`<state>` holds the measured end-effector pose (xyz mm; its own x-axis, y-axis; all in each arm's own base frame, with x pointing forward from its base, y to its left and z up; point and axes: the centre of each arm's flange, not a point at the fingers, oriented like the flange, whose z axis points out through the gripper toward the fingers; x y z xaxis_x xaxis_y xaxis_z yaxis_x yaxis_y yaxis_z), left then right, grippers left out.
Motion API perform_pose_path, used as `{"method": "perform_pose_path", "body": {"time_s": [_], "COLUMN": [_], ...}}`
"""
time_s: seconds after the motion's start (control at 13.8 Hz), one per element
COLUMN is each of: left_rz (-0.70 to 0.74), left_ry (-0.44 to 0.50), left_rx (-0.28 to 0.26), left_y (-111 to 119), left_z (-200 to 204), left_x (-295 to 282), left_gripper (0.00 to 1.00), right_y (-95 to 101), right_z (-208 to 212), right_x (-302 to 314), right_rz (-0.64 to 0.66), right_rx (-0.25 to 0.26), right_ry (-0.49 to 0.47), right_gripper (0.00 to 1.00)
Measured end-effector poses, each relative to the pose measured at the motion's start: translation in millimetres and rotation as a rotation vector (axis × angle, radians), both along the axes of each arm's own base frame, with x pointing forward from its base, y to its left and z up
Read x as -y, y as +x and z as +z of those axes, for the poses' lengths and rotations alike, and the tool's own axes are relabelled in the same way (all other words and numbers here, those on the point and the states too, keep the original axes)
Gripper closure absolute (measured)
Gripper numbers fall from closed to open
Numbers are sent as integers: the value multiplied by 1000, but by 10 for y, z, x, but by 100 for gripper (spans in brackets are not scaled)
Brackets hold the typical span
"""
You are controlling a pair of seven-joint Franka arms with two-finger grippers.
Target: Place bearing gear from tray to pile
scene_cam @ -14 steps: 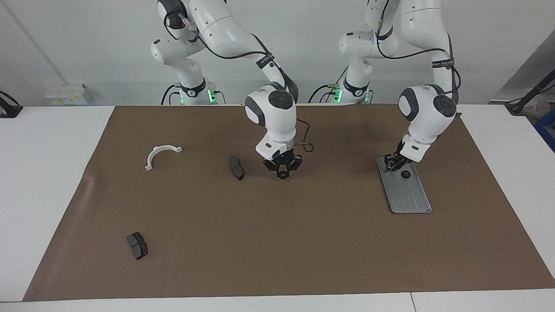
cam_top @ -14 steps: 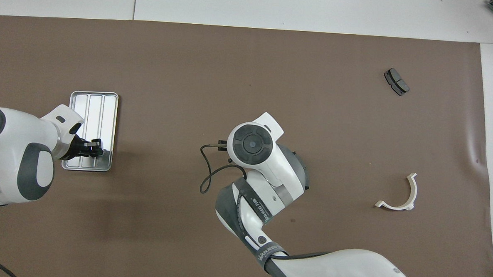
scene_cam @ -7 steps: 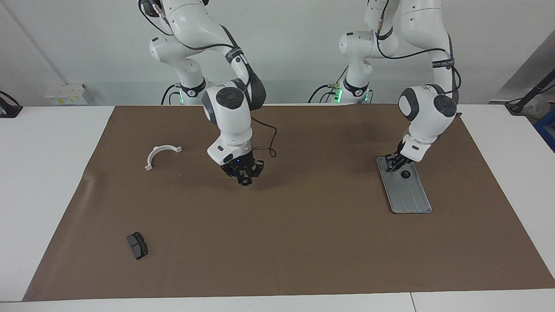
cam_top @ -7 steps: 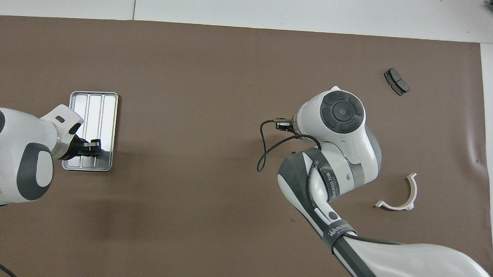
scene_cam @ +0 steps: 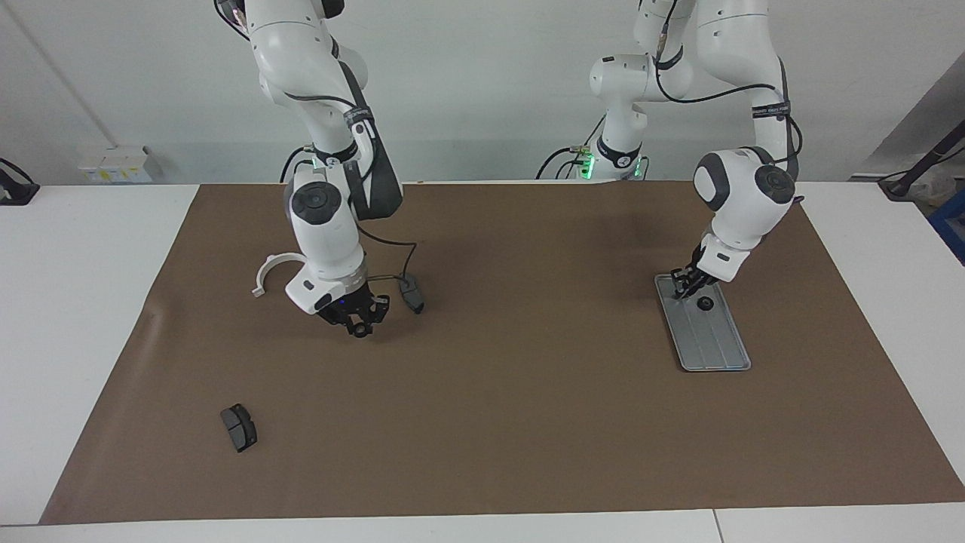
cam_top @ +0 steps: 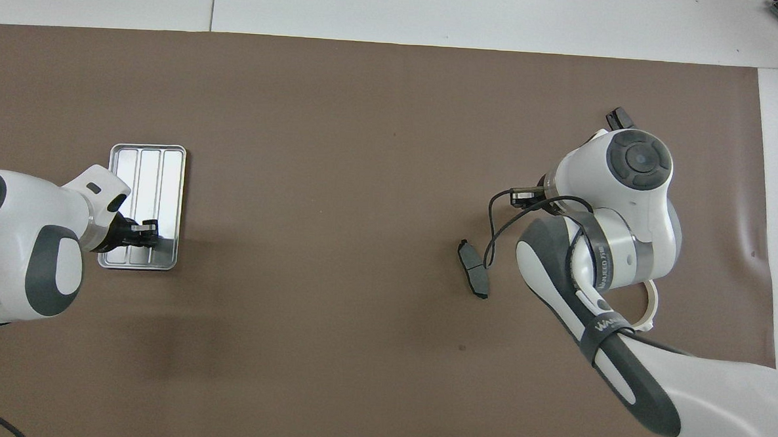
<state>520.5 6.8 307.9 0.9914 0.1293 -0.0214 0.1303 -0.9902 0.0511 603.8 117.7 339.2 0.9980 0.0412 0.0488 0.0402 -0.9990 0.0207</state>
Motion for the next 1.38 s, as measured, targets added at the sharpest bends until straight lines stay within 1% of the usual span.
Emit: {"method": "perform_pose_path", "body": {"time_s": [0.15,0.29,0.44,0.58,0.73,0.87,1.02,1.09,1.16,1.23,1.31,1.38], "left_rz": [-1,-6,-16,-14,33,97,159,184,205,220,226,228], "left_ry": [0,0,-2,-8,-16,-22,-29,-34,-39,-43,-45,-46], "left_rx": [7,46,71,76,72,51,43,42,41,39,37,35], "left_y": [18,143,271,356,362,258,99,5,-96,-201,-299,-378], "left_z": [18,175,370,529,607,621,655,680,711,729,732,716], "left_x": [4,28,85,259,717,1324,1940,2226,2498,2733,2926,3095], "left_gripper": [76,76,76,76,76,76,76,76,76,76,76,76], "right_y": [-17,-86,-163,-225,-261,-262,-273,-276,-276,-276,-276,-272], "right_z": [-25,-63,-129,-221,-275,-287,-307,-312,-313,-313,-312,-306], "right_x": [461,907,1117,1252,1367,1407,1422,1422,1422,1422,1422,1418], "right_rz": [39,71,83,93,87,81,79,79,79,79,79,80], "right_rx": [-14,-30,-29,-18,-22,-5,3,2,2,2,2,5], "right_ry": [-6,-9,-9,-10,-10,-11,-11,-11,-11,-11,-11,-11], "right_gripper": [65,65,65,65,65,65,65,59,59,53,44,32]}}
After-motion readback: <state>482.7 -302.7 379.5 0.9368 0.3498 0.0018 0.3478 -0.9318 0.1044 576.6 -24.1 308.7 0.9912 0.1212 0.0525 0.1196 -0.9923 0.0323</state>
